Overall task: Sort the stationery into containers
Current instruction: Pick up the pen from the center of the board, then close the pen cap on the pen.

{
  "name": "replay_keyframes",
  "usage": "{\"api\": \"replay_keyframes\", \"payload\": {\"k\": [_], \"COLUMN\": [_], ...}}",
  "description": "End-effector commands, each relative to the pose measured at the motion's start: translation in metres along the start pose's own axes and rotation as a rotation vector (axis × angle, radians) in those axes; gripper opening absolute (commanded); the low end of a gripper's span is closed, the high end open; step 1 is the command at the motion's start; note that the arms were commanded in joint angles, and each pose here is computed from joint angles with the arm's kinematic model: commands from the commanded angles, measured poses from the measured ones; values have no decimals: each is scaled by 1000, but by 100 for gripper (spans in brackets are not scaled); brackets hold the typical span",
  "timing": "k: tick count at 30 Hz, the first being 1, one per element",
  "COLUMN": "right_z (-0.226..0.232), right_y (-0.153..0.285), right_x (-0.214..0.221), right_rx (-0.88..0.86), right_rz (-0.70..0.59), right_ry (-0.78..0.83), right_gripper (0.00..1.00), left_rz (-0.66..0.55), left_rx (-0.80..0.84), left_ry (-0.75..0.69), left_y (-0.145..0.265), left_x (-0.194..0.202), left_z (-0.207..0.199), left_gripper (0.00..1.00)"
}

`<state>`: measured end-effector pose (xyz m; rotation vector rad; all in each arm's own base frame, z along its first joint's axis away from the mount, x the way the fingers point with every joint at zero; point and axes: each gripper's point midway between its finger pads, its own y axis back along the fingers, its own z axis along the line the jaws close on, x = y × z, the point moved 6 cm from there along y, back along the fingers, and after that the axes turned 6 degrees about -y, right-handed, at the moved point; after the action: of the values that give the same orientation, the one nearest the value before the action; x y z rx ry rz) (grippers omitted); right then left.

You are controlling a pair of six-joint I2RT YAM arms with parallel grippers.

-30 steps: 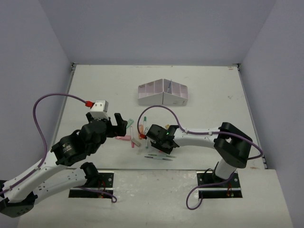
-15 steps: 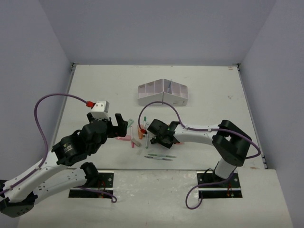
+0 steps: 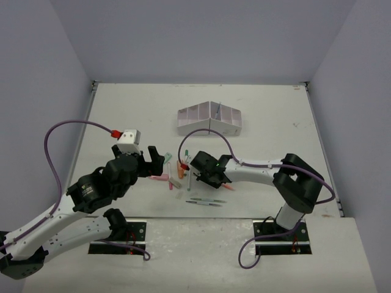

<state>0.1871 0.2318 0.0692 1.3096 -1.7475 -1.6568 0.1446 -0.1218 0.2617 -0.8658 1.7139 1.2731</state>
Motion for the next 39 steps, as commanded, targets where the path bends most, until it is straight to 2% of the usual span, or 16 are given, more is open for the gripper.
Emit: {"api": "replay_keyframes", "payload": {"k": [1, 7, 10, 13, 16, 18, 21, 26, 30, 34, 39], "right_z": [-1, -17, -30, -48, -76, -80, -81, -78, -76, -74, -72], "right_y": [29, 93, 118, 143, 164, 173, 183, 191, 186, 179, 178], "right_x": [-12, -19, -14, -6, 7, 14, 21, 30, 33, 34, 36], "right_rx": [6, 42, 79, 110, 186, 170, 167, 148, 142, 143, 121], "right_rz": [-106, -301, -393, -490, -578, -626, -673, -678, -674, -656, -659], "right_ry": [-7, -109, -213, -388, -668, -747, -784, -789, -788, -784, -774], "right_gripper": [0, 0, 0, 0, 0, 0, 0, 0, 0, 0, 0], "left_rz": [-11, 90, 141, 211, 301, 354, 388, 481, 538, 559, 577], "left_rx": [15, 30, 81, 129, 165, 176, 176, 156, 181, 228, 250], "left_ry": [1, -10, -24, -67, -112, -148, -193, -279, -329, -390, -434], "left_y": [-4, -26, -37, -50, -64, -70, -73, -69, -72, -76, -86], "left_x": [-3, 12, 19, 32, 52, 65, 76, 105, 127, 146, 156], "left_z": [-6, -26, -41, -55, -68, -76, -85, -88, -99, -119, -127], "left_gripper": [100, 100, 100, 99, 88, 77, 57, 51, 38, 37, 37]}}
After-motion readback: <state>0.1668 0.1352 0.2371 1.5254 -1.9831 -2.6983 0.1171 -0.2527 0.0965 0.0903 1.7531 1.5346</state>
